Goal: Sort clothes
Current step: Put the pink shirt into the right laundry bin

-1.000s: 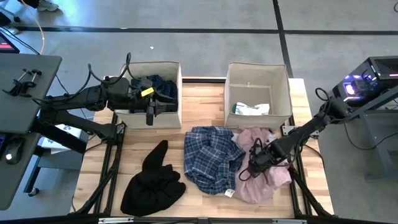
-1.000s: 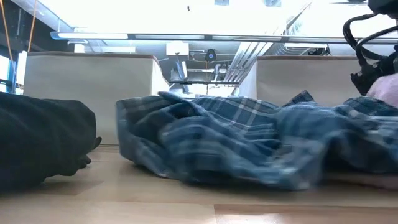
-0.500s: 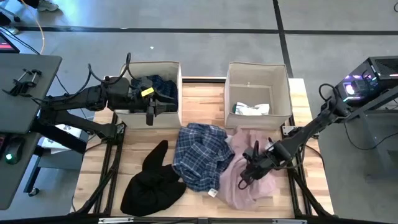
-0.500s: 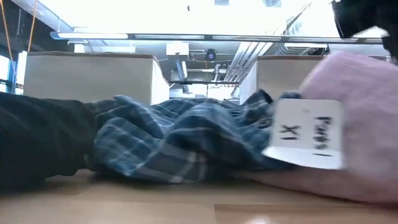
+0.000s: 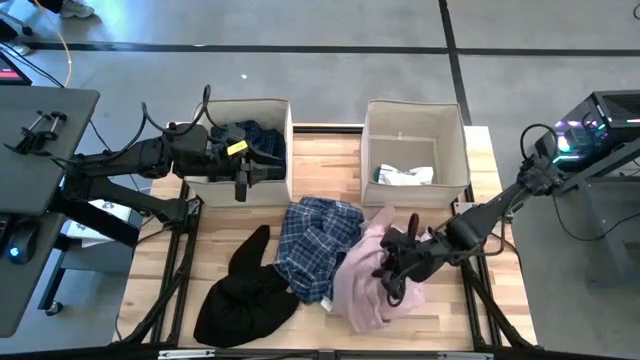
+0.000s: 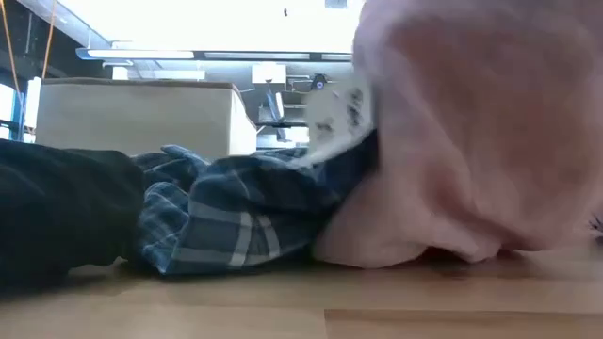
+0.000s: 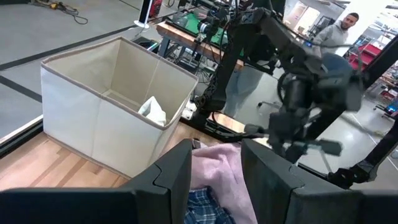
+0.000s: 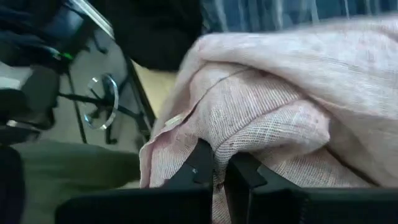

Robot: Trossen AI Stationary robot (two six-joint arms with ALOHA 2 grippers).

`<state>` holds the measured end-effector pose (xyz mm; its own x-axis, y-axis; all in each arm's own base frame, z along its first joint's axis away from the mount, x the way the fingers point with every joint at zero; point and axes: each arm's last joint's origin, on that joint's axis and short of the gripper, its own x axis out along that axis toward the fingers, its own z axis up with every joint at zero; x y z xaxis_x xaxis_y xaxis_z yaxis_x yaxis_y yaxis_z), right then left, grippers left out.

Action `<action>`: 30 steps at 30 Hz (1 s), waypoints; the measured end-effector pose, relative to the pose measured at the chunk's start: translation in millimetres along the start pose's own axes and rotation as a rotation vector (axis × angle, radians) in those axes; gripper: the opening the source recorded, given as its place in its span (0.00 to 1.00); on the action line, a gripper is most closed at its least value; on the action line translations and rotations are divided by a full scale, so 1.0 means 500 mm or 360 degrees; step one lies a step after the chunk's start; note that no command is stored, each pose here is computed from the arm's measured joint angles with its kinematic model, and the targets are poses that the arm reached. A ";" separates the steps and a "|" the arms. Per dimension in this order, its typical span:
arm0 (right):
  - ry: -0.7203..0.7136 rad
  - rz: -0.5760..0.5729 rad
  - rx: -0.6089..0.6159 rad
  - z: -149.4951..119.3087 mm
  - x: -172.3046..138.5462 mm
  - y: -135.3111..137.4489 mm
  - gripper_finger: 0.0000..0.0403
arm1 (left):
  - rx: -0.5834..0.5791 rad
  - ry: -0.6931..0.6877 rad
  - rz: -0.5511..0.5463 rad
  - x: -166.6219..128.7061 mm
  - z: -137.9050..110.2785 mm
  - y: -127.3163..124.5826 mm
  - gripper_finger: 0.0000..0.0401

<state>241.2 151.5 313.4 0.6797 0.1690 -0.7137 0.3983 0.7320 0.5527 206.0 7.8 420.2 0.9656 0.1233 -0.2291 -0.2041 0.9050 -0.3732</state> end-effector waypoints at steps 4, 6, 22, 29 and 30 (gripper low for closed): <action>-0.0128 0.0088 -0.0089 0.039 -0.035 0.031 0.00 | 0.0000 -0.0001 0.0000 0.000 0.000 0.000 0.32; -0.0211 0.0126 -0.0143 0.060 -0.057 0.047 0.00 | 0.0000 -0.0001 0.0000 0.000 0.000 0.000 0.32; -0.1029 0.0103 -0.0619 0.196 -0.309 0.130 0.00 | -0.0003 -0.0009 -0.0006 0.000 0.001 -0.001 0.32; -0.1393 -0.0226 -0.0711 0.229 -0.419 0.124 0.00 | -0.0003 -0.0010 -0.0006 0.000 0.001 -0.001 0.32; -0.1440 -0.0277 -0.0724 0.234 -0.434 0.123 0.00 | -0.0003 -0.0010 -0.0007 0.000 0.001 -0.001 0.32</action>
<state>190.0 82.7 552.5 0.9196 -0.3861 -0.0727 0.3924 0.9116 0.1228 206.0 7.7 421.0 0.9674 0.1219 -0.2219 -0.2003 0.9047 -0.3761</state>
